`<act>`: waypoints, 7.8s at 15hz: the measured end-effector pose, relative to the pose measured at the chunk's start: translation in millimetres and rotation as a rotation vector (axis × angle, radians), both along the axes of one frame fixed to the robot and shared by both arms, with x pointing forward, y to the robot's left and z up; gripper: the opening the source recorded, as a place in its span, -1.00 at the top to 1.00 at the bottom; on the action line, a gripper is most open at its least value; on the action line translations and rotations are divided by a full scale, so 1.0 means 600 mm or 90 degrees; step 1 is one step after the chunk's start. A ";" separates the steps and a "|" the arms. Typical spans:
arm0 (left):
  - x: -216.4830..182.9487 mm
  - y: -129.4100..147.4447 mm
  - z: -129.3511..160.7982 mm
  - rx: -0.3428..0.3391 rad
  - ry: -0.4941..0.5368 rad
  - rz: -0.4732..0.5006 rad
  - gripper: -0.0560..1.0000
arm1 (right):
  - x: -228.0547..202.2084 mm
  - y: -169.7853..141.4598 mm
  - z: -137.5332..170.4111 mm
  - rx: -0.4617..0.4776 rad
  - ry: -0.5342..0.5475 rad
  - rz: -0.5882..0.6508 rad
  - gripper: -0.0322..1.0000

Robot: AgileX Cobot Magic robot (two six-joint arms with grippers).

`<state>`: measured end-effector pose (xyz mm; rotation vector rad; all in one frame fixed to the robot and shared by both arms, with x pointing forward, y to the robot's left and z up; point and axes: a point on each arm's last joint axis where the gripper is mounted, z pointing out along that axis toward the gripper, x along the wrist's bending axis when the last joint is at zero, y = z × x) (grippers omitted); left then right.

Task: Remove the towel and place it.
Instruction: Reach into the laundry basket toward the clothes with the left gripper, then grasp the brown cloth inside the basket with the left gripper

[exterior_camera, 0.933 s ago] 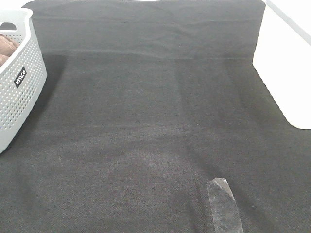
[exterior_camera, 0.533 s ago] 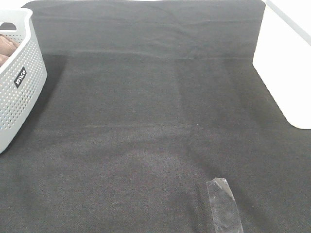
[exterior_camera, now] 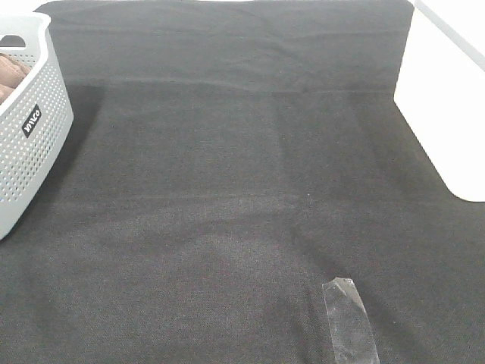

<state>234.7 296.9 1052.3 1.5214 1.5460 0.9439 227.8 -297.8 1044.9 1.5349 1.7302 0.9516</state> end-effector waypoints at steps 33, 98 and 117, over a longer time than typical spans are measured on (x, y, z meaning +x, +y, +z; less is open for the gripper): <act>0.000 0.000 0.000 0.000 0.000 0.000 -0.98 | 0.000 0.000 0.000 0.000 0.000 0.000 -0.58; 0.675 0.160 0.200 0.400 0.382 -0.029 0.89 | 0.000 0.000 0.000 0.000 0.000 0.000 -0.58; 0.449 -0.289 0.424 0.318 -0.061 -0.328 0.89 | 0.085 0.076 0.041 0.010 -0.024 0.346 -0.58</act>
